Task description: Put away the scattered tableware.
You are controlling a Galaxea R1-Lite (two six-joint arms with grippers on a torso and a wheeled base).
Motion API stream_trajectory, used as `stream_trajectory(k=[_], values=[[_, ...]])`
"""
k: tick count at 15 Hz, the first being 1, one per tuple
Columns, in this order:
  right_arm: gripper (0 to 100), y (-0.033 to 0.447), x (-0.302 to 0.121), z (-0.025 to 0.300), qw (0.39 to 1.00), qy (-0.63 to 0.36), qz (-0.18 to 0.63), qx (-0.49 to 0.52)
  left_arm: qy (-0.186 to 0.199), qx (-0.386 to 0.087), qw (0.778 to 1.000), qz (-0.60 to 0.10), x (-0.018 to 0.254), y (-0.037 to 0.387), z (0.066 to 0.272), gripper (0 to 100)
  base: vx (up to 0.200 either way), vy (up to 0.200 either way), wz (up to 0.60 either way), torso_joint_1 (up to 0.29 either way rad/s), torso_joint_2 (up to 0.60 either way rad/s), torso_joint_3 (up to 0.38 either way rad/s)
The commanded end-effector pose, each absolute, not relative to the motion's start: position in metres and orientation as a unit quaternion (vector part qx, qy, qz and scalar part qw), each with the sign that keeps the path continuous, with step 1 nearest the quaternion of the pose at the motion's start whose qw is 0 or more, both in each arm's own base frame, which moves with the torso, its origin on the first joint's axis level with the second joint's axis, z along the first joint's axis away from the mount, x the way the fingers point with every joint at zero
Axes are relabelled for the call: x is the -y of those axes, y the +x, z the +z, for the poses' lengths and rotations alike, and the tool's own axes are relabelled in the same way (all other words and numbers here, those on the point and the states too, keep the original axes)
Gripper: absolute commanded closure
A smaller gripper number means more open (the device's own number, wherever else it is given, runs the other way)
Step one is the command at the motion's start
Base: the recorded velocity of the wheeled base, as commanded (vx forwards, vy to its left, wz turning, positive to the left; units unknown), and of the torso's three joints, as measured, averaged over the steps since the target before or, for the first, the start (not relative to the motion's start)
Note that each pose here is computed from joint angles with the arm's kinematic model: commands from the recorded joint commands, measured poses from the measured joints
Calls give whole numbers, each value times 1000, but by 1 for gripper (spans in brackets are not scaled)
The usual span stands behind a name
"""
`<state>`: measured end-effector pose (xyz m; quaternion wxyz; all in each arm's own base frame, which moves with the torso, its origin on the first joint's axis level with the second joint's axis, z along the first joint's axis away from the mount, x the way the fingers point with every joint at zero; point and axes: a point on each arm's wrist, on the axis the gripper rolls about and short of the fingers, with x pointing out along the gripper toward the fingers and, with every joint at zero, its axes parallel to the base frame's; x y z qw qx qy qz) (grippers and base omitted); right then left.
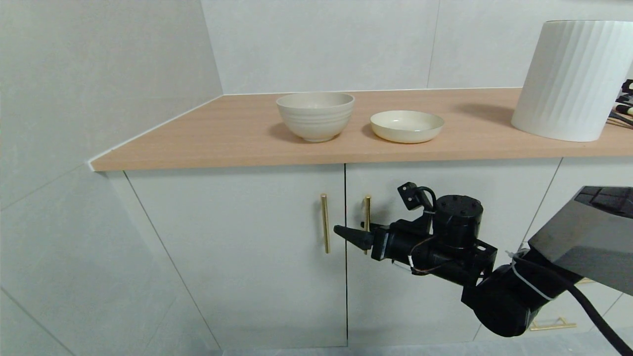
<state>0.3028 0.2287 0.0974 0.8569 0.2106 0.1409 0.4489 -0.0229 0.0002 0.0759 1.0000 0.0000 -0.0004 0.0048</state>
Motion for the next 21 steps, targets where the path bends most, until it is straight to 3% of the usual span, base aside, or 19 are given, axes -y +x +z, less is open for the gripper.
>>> stream_trajectory(k=[1,10,14,21], values=[[0,297,-227,106,852,211,459,-135,0,0,1000,5,0,-23,76,0,0,0,0,0,0,0],[0,261,-202,132,840,206,484,-131,0,0,1000,5,0,-23,76,0,0,0,0,0,0,0],[0,237,-188,130,804,196,537,-164,1,-1,1000,5,0,-23,76,0,0,0,0,0,0,0],[0,230,-192,123,794,193,547,-182,2,-1,1000,5,0,-23,76,0,0,0,0,0,0,0]])
